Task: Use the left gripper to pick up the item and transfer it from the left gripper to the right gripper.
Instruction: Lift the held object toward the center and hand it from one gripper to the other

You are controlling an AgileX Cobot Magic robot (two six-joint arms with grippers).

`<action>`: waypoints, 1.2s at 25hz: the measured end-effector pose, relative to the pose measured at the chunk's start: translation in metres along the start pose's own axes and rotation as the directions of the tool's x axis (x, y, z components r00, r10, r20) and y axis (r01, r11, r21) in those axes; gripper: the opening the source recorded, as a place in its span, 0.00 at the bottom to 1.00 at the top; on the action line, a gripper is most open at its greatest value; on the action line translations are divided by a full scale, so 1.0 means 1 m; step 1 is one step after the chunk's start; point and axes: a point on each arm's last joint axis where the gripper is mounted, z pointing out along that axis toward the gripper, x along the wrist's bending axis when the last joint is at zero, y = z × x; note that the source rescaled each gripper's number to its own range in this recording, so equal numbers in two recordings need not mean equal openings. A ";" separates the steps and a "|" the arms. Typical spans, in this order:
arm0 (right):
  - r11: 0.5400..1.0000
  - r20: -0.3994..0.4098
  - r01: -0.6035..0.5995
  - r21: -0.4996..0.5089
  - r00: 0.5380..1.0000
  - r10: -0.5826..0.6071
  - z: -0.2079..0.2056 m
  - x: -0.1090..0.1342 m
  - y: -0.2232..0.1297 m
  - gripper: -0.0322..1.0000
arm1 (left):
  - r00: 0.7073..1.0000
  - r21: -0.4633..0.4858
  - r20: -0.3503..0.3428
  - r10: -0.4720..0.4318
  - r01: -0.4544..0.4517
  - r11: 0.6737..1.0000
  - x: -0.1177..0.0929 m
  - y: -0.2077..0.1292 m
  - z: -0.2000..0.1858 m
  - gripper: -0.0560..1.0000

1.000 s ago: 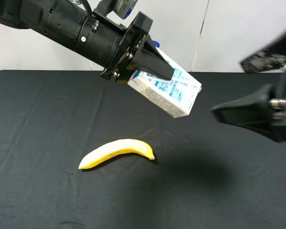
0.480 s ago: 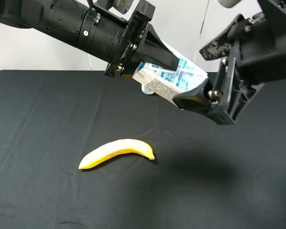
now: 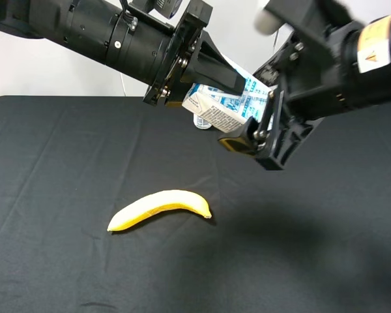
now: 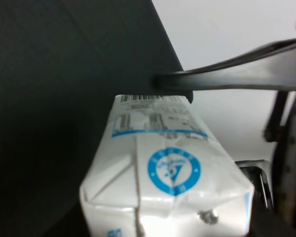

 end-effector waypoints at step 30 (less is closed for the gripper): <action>0.999 -0.016 0.011 0.030 1.000 -0.010 0.020 0.002 -0.002 0.04 | 1.000 0.047 -0.013 0.019 -0.018 0.999 0.002 -0.005 0.000 0.08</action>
